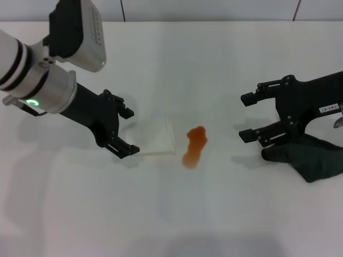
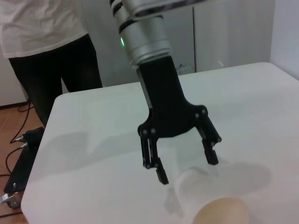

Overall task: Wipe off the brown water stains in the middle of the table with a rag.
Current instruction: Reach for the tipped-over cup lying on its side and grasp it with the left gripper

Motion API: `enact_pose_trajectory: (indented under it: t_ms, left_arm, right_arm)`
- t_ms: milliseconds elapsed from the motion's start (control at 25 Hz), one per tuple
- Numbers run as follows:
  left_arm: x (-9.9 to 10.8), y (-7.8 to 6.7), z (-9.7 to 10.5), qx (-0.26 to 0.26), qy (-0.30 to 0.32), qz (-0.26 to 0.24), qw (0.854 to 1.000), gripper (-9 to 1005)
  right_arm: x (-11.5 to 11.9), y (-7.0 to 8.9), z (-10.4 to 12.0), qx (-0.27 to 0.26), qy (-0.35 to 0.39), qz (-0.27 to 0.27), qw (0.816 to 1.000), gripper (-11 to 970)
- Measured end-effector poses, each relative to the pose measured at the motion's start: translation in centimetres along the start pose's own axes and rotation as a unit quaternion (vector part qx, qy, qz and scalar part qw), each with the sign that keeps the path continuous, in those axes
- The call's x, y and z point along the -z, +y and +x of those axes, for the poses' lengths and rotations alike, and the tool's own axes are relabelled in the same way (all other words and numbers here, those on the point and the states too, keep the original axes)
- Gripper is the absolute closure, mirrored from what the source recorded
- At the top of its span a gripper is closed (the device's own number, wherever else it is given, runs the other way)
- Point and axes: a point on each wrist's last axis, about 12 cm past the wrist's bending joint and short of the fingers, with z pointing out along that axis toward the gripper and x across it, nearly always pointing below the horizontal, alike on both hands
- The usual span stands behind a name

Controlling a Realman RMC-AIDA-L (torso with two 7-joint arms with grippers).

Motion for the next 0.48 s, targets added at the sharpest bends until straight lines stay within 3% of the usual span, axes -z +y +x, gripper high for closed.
enact_pose_trajectory:
  t_ms: [480]
  left_arm:
    - [-2.2,0.3,0.7,-0.002,0.003,-0.004,1.000,105]
  right_arm:
    - [-0.1,-0.1,-0.2,0.003,-0.001,-0.001,1.000,118]
